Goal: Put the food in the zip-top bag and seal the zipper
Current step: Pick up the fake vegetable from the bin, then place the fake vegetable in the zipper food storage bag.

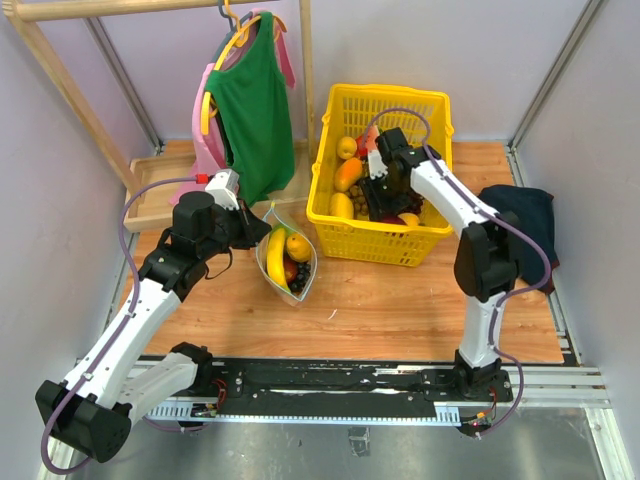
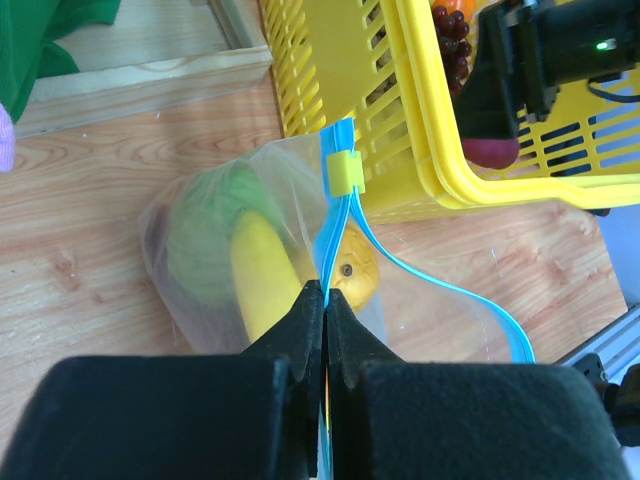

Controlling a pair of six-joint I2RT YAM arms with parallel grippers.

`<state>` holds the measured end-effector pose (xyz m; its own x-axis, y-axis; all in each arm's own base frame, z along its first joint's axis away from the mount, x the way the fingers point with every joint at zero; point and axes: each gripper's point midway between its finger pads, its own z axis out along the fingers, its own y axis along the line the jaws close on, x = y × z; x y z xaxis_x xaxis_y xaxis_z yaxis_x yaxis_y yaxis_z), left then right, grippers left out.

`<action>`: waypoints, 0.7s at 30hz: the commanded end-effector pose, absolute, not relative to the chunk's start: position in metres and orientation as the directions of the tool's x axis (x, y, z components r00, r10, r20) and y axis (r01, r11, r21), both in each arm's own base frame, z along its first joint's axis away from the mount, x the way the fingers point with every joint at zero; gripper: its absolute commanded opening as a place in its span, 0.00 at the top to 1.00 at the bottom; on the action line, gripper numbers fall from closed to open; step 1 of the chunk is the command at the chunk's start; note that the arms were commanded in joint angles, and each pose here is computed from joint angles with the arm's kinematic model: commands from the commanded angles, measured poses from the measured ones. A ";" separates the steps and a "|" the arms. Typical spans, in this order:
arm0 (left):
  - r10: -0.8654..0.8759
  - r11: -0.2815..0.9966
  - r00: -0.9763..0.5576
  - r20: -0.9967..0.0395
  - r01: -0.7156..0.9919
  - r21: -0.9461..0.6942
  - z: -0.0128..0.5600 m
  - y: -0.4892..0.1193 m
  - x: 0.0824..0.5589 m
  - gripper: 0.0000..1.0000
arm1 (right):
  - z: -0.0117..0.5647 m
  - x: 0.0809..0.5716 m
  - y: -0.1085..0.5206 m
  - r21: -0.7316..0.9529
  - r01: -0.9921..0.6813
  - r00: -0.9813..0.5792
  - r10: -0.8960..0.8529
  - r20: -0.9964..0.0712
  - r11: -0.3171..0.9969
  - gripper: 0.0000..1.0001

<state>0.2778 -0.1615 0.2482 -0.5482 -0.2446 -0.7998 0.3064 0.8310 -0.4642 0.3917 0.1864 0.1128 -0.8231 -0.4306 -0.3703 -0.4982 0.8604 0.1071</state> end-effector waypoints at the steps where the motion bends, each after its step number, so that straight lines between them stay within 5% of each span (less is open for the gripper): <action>1: -0.260 0.816 -0.520 -0.814 0.333 -0.473 0.257 -0.166 0.281 0.99 | 0.169 0.403 0.190 0.141 -0.418 -0.789 -0.282 -0.546 0.897 0.74; 11: -0.260 0.814 -0.521 -0.813 0.334 -0.475 0.257 -0.166 0.281 1.00 | 0.265 0.399 0.201 0.176 -0.358 -0.597 -0.080 -0.798 0.917 0.74; 21: -0.264 0.814 -0.517 -0.814 0.333 -0.475 0.258 -0.165 0.281 1.00 | 0.339 0.363 0.218 0.237 -0.352 -0.386 0.090 -0.918 0.906 0.74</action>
<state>0.2777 -0.1618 0.2484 -0.5505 -0.2502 -0.7965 0.3029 0.8291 -0.4698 0.3679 0.2143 0.2982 -0.4994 -0.0416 -0.8654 -0.3849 0.9055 0.1785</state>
